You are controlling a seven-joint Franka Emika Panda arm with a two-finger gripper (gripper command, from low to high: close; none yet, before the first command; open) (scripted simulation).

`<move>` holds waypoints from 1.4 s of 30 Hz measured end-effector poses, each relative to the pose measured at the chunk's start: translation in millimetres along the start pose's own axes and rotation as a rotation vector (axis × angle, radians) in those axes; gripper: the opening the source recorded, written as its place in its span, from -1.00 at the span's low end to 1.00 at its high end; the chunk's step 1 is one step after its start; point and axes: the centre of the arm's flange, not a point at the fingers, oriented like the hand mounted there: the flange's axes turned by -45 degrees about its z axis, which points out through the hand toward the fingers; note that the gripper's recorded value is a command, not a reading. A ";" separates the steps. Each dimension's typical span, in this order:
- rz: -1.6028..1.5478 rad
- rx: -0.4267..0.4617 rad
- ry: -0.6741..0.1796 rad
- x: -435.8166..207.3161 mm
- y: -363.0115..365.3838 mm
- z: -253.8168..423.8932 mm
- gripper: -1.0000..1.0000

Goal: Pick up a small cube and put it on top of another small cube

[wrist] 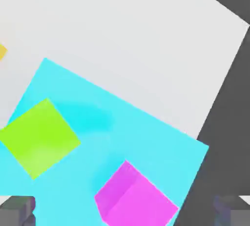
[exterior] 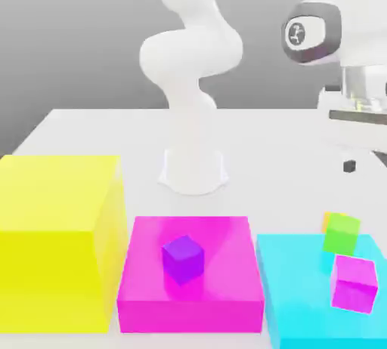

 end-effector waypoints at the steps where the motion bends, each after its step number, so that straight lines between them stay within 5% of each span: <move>1: -0.063 0.016 0.006 8.6 -5.1 9.3 0.00; 12: -0.759 0.166 0.114 98.0 -84.2 96.0 0.00; 18: -0.795 0.175 0.124 101.8 -98.7 149.9 0.00; 19: -0.796 0.176 0.124 101.8 -101.4 158.9 -1.00; 33: -0.796 0.182 0.121 101.9 -89.6 105.3 -1.00; 42: -0.730 0.297 -0.054 58.7 -19.8 65.0 -1.00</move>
